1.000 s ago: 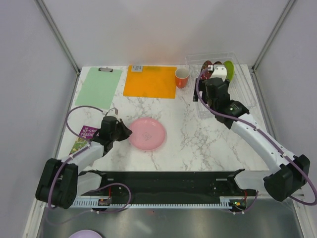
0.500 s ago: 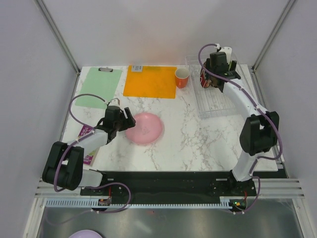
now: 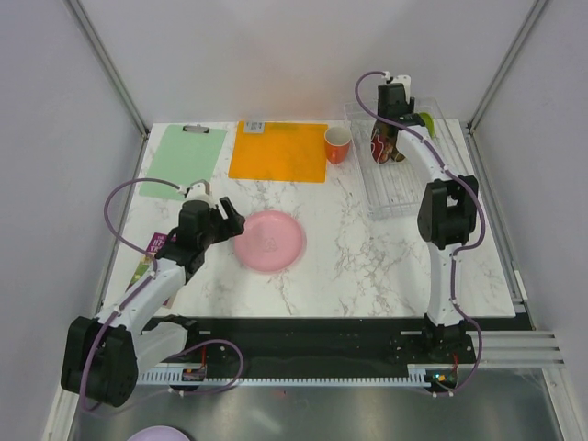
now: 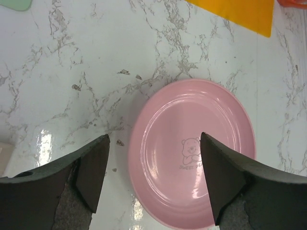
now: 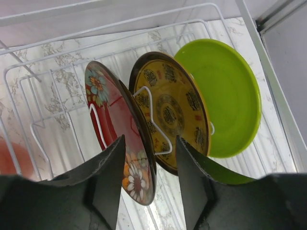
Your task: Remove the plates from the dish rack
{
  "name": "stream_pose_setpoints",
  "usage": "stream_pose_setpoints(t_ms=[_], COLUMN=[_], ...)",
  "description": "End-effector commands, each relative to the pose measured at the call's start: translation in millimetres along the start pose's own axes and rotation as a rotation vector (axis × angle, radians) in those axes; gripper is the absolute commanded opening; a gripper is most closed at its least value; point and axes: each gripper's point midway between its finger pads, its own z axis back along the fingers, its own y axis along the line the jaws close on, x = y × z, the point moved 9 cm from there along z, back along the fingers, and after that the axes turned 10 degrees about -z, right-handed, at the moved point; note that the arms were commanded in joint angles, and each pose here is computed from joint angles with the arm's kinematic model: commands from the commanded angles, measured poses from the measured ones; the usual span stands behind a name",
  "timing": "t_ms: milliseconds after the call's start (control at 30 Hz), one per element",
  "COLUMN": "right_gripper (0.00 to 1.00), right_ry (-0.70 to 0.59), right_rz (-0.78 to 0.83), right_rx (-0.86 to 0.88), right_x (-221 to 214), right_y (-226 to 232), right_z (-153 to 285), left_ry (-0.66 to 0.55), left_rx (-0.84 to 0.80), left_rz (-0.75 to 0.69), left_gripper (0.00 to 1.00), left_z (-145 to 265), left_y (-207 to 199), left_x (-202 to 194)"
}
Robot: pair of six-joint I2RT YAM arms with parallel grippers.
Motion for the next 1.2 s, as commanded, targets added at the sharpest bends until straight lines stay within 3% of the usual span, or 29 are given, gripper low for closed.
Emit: stream_pose_setpoints(t_ms=[0, 100, 267, 367, 600, 800, 1167], right_gripper=[0.44, 0.23, 0.17, 0.00, 0.00, 0.00, 0.00], right_ry=[-0.036, -0.026, -0.009, -0.006, -0.083, -0.195, -0.279], right_rz=[0.020, 0.029, 0.049, 0.062, 0.059, 0.178, 0.152], right_rx=[0.032, 0.026, 0.031, 0.038, 0.002, -0.121, -0.211], right_x=[9.7, 4.2, -3.1, -4.5, 14.8, 27.4, 48.4], right_y=[9.0, 9.7, 9.5, 9.8, 9.0, 13.4, 1.3], right_z=[-10.1, -17.8, -22.1, -23.0, -4.0, 26.4, 57.6], left_ry=[-0.021, -0.021, -0.019, -0.020, -0.019, -0.027, -0.037], left_rx=[0.004, -0.007, -0.014, -0.015, -0.019, -0.025, -0.029], left_rz=[-0.053, -0.056, -0.050, -0.045, -0.035, -0.029, -0.034], left_gripper=[0.83, 0.83, 0.83, 0.83, 0.83, 0.82, 0.82], left_z=[7.2, 8.9, 10.4, 11.4, 12.3, 14.5, 17.6], left_y=[-0.9, -2.3, -2.1, -1.8, -1.9, -2.4, -2.6], left_x=[11.8, 13.8, 10.5, 9.5, 8.4, 8.0, 10.0])
